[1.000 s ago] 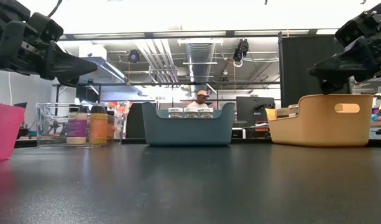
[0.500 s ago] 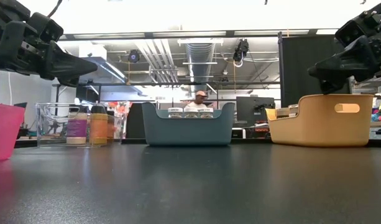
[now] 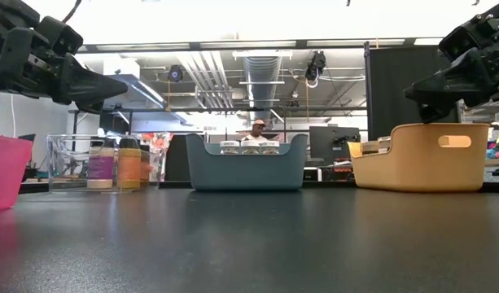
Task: Sort spices by type
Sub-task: Return to Home Position
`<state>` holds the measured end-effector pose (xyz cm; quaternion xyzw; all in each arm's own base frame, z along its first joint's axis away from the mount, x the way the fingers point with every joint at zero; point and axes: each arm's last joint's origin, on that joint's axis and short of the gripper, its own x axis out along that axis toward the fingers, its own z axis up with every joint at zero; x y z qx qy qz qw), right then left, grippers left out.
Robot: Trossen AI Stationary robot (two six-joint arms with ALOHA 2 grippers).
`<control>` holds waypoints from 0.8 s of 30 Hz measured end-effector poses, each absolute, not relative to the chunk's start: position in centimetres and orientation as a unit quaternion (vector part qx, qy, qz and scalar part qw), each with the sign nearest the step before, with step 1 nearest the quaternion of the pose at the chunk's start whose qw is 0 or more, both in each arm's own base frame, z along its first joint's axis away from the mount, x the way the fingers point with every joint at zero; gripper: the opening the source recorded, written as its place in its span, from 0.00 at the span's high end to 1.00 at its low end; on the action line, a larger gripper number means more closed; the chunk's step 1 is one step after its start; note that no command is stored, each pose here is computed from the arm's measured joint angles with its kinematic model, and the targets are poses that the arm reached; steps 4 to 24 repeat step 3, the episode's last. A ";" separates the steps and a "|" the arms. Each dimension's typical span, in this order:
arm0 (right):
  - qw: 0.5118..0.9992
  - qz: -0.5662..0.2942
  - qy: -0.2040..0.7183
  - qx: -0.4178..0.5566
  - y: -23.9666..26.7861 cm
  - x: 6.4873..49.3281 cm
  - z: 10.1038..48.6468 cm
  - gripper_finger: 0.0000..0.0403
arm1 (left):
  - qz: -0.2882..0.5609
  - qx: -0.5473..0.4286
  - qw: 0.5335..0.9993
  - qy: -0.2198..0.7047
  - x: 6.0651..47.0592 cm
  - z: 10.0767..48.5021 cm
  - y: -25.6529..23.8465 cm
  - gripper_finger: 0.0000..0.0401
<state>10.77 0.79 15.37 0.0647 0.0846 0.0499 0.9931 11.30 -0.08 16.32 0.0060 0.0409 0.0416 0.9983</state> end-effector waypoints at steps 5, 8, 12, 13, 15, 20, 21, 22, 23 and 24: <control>0.993 0.050 0.085 0.065 0.8 10.8 15.4 0.85 | 0.041 0.006 0.998 0.041 11.3 16.3 -0.1 1.00; 0.993 0.050 0.085 0.065 0.8 10.8 15.4 0.85 | 0.041 0.006 0.998 0.041 11.3 16.3 -0.1 1.00; 0.993 0.050 0.085 0.065 0.8 10.8 15.4 0.85 | 0.041 0.006 0.998 0.041 11.3 16.3 -0.1 1.00; 0.993 0.050 0.085 0.065 0.8 10.8 15.4 0.85 | 0.041 0.006 0.998 0.041 11.3 16.3 -0.1 1.00; 0.993 0.050 0.085 0.065 0.8 10.8 15.4 0.85 | 0.041 0.006 0.998 0.041 11.3 16.3 -0.1 1.00; 0.993 0.050 0.085 0.065 0.8 10.8 15.4 0.85 | 0.041 0.006 0.998 0.041 11.3 16.3 -0.1 1.00; 0.993 0.050 0.085 0.065 0.8 10.8 15.4 0.85 | 0.041 0.006 0.998 0.041 11.3 16.3 -0.1 1.00; 0.993 0.050 0.085 0.065 0.8 10.8 15.4 0.85 | 0.041 0.006 0.998 0.041 11.3 16.3 -0.1 1.00; 0.993 0.050 0.085 0.065 0.8 10.8 15.4 0.85 | 0.041 0.006 0.998 0.041 11.3 16.3 -0.1 1.00; 0.993 0.050 0.085 0.065 0.8 10.8 15.4 0.85 | 0.041 0.006 0.998 0.041 11.3 16.3 -0.1 1.00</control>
